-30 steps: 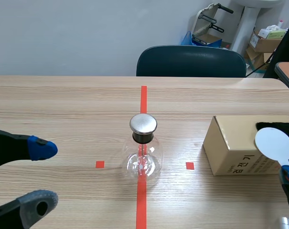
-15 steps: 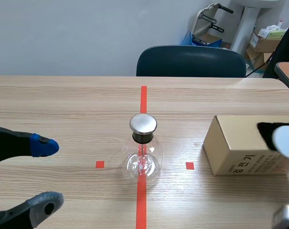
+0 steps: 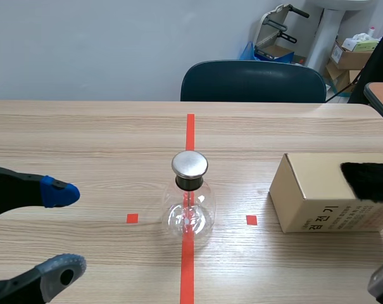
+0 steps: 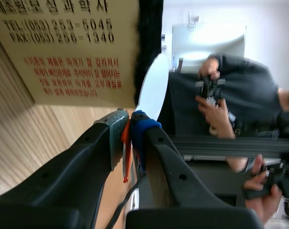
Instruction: Do the electroscope experiment
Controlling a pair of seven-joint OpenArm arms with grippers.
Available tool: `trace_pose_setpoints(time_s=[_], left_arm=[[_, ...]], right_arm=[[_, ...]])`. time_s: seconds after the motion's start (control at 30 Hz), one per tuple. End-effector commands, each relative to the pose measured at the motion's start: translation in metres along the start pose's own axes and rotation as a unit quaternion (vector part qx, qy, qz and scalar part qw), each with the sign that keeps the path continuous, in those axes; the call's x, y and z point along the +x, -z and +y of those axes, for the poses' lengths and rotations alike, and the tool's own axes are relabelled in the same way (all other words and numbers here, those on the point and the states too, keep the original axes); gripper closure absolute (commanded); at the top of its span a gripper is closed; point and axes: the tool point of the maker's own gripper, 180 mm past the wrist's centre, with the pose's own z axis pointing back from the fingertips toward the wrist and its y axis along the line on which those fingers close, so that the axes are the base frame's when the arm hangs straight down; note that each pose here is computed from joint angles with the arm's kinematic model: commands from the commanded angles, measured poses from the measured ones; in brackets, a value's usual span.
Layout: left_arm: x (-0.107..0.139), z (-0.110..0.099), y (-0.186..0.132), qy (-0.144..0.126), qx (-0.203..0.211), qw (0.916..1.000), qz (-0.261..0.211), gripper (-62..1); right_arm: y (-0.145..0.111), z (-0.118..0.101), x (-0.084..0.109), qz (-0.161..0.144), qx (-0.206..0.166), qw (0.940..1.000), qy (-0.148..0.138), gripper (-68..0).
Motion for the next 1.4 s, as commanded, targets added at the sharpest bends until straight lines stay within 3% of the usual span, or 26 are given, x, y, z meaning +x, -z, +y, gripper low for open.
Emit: trace_pose_setpoints(time_s=[0.0, 0.07, 0.13, 0.2, 0.3, 0.37, 0.4, 0.5, 0.57, 0.63, 0.73, 0.77, 0.8, 0.87, 0.93, 1.0, 1.03, 1.13, 1.2, 1.27, 1.37], left_arm=[[0.009, -0.005, 0.004, -0.002, -0.006, 0.9998, -0.018, -45.7], [0.008, -0.005, 0.004, -0.002, -0.006, 0.9999, -0.015, -45.6], [0.007, -0.005, 0.004, -0.002, -0.006, 0.9999, -0.012, -45.6], [0.006, -0.005, 0.004, -0.002, -0.006, 0.9999, -0.009, -45.6], [0.005, -0.005, 0.004, -0.001, -0.008, 0.9999, -0.007, -45.6], [0.005, -0.005, 0.004, 0.000, -0.007, 1.0000, -0.007, -45.6], [0.005, -0.005, 0.004, 0.000, -0.007, 0.9999, -0.008, -45.6], [0.006, -0.005, 0.004, 0.000, -0.007, 0.9999, -0.010, -45.6], [0.006, -0.005, 0.004, 0.000, -0.007, 0.9999, -0.010, -45.6], [0.006, -0.005, 0.004, 0.000, -0.007, 0.9999, -0.010, -45.6], [0.006, -0.005, 0.004, 0.000, -0.008, 0.9999, -0.010, -45.6], [0.006, -0.005, 0.004, 0.000, -0.008, 0.9999, -0.010, -45.6], [0.006, -0.005, 0.004, 0.000, -0.008, 0.9999, -0.010, -45.6], [0.006, -0.005, 0.004, 0.000, -0.008, 0.9999, -0.010, -45.6], [0.006, -0.005, 0.004, 0.000, -0.008, 0.9999, -0.010, -45.6], [0.006, -0.005, 0.004, 0.001, -0.008, 0.9999, -0.010, -45.6], [0.006, -0.005, 0.004, 0.001, -0.009, 0.9999, -0.009, -45.6], [0.006, -0.005, 0.004, 0.001, -0.009, 0.9999, -0.009, -45.6], [0.006, -0.005, 0.004, 0.001, -0.009, 0.9999, -0.009, -45.6], [0.006, -0.005, 0.004, 0.001, -0.009, 0.9999, -0.009, -45.6], [0.006, -0.005, 0.004, 0.003, -0.007, 0.9999, -0.009, -45.6]], right_arm=[[0.001, -0.009, 0.019, -0.063, -0.018, 0.9975, -0.026, -1.0], [-0.002, -0.008, 0.042, -0.129, -0.018, 0.9912, -0.028, -1.0], [-0.004, -0.008, 0.050, -0.150, -0.019, 0.9881, -0.027, -1.0], [-0.001, -0.010, 0.038, -0.114, -0.022, 0.9930, -0.023, -1.0], [0.003, -0.011, 0.000, -0.008, -0.023, 0.9995, -0.021, -1.0], [0.003, -0.011, -0.006, 0.009, -0.021, 0.9995, -0.022, -1.0], [0.003, -0.010, -0.001, -0.006, -0.020, 0.9995, -0.023, -1.0], [-0.001, -0.008, 0.034, -0.102, -0.017, 0.9943, -0.026, -1.0], [-0.003, -0.008, 0.044, -0.132, -0.017, 0.9908, -0.026, -1.0], [-0.001, -0.010, 0.036, -0.108, -0.023, 0.9936, -0.021, -1.0], [0.002, -0.012, 0.001, -0.008, -0.026, 0.9995, -0.017, -1.0], [0.002, -0.012, -0.007, 0.011, -0.025, 0.9995, -0.018, -1.0], [0.003, -0.011, -0.007, 0.011, -0.023, 0.9995, -0.021, -1.0], [0.003, -0.010, 0.010, -0.039, -0.019, 0.9987, -0.027, -1.0], [0.001, -0.009, 0.035, -0.110, -0.019, 0.9933, -0.030, -1.0], [-0.002, -0.008, 0.048, -0.143, -0.018, 0.9891, -0.029, -1.0], [-0.002, -0.009, 0.045, -0.134, -0.020, 0.9904, -0.026, -1.0], [0.002, -0.011, 0.011, -0.035, -0.025, 0.9989, -0.017, -1.0], [0.002, -0.011, -0.005, 0.008, -0.024, 0.9995, -0.018, -1.0], [0.003, -0.010, 0.001, -0.013, -0.021, 0.9994, -0.024, -1.0], [0.000, -0.009, 0.034, -0.104, -0.019, 0.9941, -0.026, -1.0]])
